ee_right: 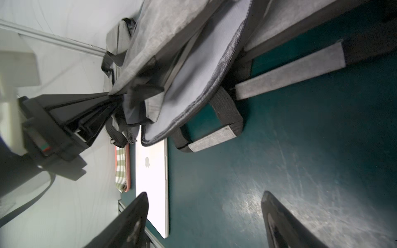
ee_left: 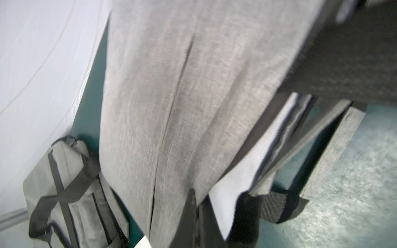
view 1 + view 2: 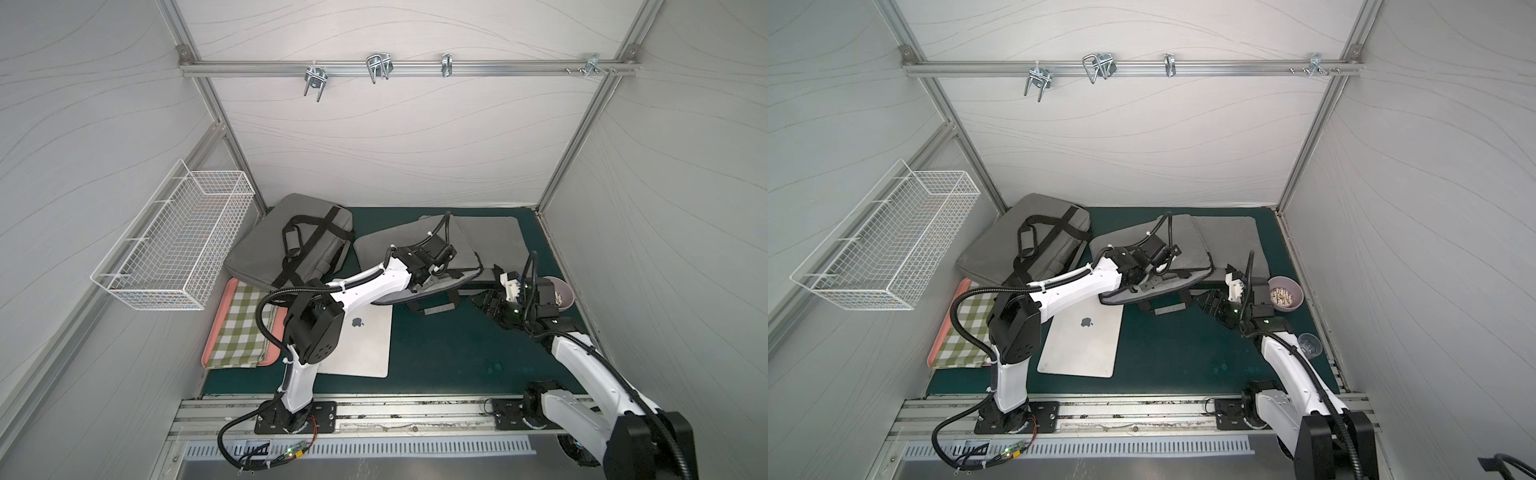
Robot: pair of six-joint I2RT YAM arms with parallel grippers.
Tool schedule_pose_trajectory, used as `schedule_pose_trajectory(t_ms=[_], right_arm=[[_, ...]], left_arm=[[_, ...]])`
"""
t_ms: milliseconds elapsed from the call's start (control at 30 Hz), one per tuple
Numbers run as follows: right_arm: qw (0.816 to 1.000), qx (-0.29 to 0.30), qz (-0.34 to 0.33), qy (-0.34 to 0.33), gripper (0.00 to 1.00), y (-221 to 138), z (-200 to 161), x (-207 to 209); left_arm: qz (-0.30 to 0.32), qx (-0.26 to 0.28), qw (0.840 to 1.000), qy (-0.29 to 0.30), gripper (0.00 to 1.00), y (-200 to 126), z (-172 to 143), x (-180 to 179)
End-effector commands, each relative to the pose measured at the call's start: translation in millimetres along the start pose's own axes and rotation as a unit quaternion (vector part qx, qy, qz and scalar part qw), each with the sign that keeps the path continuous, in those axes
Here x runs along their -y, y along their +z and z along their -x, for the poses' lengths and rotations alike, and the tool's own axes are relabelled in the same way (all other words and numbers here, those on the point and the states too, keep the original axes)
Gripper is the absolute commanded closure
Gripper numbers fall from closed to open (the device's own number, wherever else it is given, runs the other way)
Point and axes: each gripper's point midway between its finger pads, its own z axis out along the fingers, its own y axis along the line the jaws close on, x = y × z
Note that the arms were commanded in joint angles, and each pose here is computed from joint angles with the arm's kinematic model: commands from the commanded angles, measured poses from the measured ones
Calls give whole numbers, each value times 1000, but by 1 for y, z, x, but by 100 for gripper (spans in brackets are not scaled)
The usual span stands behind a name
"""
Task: Open the zippered laptop bag and take out the laptop
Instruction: Open the bag flap on the zippered laptop bag, then take out the laptop from the zippered laptop bag.
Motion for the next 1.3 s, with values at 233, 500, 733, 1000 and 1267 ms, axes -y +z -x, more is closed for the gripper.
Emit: schedule_pose_trajectory(t_ms=[233, 500, 733, 1000, 1267], right_arm=[[995, 63, 27, 76, 31, 24, 17, -27], [992, 85, 51, 73, 34, 54, 21, -63], [993, 70, 66, 66, 39, 98, 22, -89], [991, 39, 60, 116, 42, 157, 6, -77], [983, 47, 126, 122, 52, 193, 10, -93]], left_arm=[[-60, 27, 984, -165, 100, -62, 37, -51], [-127, 18, 968, -214, 100, -76, 44, -49], [-158, 25, 960, -230, 100, -84, 49, -46], [-215, 36, 944, -249, 100, -87, 55, -40], [-260, 26, 925, -277, 100, -84, 55, -35]])
